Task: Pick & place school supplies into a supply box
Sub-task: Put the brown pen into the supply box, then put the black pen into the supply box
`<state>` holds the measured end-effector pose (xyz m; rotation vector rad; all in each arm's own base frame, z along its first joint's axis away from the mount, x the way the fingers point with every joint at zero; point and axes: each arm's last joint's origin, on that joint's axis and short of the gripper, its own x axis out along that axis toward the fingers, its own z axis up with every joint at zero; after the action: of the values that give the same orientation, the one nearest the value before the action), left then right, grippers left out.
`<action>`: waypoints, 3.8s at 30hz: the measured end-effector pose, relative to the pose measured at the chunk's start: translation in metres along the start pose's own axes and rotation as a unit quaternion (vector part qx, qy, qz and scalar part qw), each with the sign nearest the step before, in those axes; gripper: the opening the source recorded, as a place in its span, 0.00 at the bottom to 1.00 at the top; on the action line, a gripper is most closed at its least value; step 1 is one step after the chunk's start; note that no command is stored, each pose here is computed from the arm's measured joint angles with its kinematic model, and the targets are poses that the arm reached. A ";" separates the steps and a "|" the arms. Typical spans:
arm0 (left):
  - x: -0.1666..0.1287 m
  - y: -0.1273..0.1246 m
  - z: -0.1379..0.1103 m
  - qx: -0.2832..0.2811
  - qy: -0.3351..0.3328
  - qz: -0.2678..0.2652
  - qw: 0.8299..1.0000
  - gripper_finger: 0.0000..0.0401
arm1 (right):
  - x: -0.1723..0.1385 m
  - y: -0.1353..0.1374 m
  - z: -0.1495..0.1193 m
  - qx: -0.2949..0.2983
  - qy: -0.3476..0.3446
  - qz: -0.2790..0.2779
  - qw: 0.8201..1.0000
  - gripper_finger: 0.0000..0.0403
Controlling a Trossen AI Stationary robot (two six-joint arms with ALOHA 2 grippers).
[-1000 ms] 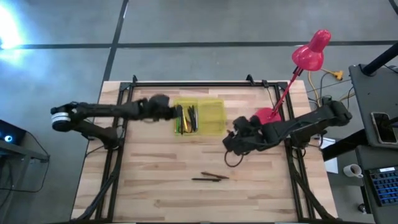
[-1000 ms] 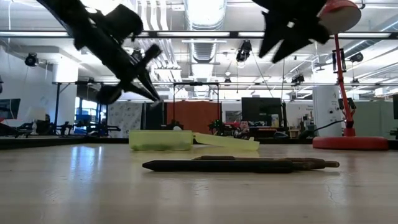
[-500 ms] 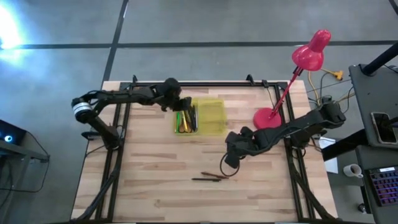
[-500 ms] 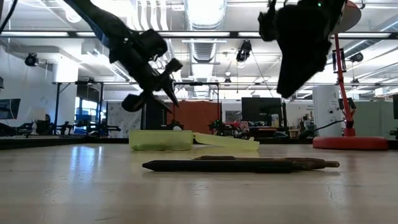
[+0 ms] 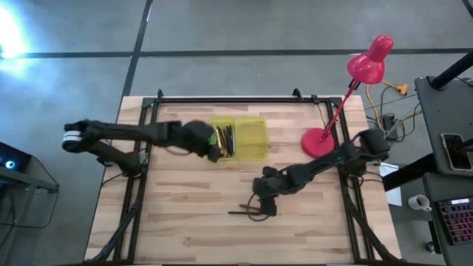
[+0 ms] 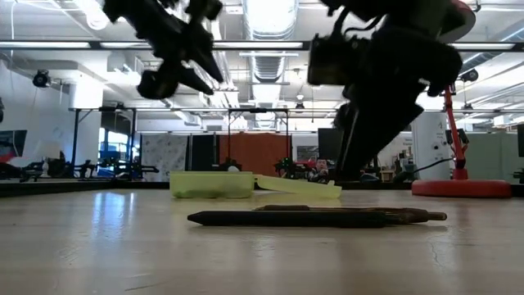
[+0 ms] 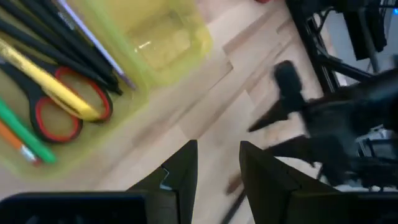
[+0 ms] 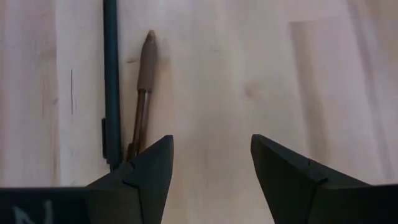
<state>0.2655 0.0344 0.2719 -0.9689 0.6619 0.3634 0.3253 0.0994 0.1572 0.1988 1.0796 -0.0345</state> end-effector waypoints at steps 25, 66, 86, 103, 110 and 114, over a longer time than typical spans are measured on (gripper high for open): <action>0.010 0.006 -0.107 -0.103 -0.017 -0.010 0.994 0.26 | 0.069 0.047 -0.010 0.036 0.028 -0.070 0.996 0.49; -0.001 0.001 -0.165 0.062 -0.062 -0.012 0.996 0.26 | 0.028 -0.197 0.149 0.545 -0.143 0.046 0.825 0.31; 0.073 -0.051 -0.190 0.385 -0.041 -0.096 0.917 0.26 | -0.024 -0.138 0.094 0.173 0.145 -0.056 0.973 0.32; 0.158 -0.059 -0.199 0.504 -0.002 -0.019 0.863 0.26 | -0.090 -0.092 0.066 0.161 0.059 -0.172 0.970 0.32; 0.183 -0.059 -0.194 0.508 0.111 0.000 0.854 0.18 | -0.098 -0.091 0.045 0.180 0.058 -0.175 0.966 0.31; 0.186 -0.057 -0.191 0.500 0.153 0.009 0.853 0.04 | -0.100 -0.094 0.030 0.193 0.064 -0.189 0.961 0.32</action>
<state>0.3697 -0.1584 0.1101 -0.0057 0.9997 -0.1505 0.2919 -0.0055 0.2453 0.3467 1.2226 -0.5865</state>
